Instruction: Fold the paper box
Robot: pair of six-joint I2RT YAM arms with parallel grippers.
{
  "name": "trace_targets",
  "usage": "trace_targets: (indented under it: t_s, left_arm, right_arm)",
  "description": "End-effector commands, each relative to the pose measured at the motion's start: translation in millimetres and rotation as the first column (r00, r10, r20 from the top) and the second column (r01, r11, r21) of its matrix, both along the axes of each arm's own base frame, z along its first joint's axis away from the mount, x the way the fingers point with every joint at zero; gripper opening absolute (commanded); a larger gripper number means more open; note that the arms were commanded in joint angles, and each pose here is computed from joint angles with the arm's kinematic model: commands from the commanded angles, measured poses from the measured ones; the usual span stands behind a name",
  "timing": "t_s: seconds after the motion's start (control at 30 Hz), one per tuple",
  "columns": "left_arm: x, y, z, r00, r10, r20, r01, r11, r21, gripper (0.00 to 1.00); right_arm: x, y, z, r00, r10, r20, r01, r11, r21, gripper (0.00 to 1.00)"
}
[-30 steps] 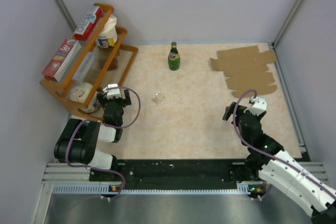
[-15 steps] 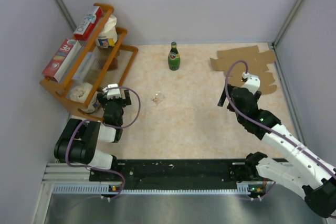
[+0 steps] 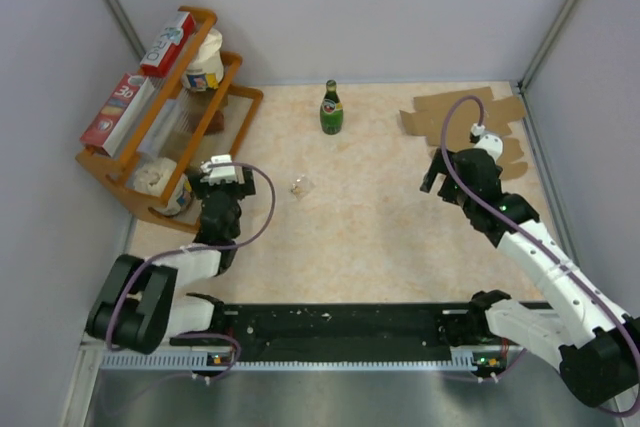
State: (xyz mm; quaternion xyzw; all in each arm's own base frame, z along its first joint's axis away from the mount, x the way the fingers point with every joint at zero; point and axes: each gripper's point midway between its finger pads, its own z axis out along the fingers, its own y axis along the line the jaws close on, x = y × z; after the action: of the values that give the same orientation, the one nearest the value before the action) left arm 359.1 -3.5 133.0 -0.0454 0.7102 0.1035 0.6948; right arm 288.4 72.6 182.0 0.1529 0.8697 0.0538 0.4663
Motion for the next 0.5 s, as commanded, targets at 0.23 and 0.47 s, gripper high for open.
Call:
trace_targets:
  t_s: [0.23, 0.47]
  left_arm:
    - [-16.5, -140.5, 84.3, 0.918, -0.378, -0.123, 0.281, 0.837, -0.469, 0.99]
    - [-22.5, -273.9, 83.7, 0.767, -0.603, -0.221, 0.397, 0.716, -0.575, 0.99]
  right_arm:
    - [-9.1, -6.4, 17.2, 0.998, -0.028, 0.052, 0.025, 0.999, 0.042, 0.97]
    - [-21.4, -21.2, 58.7, 0.99, -0.065, 0.127, 0.059, 0.997, 0.045, 0.96]
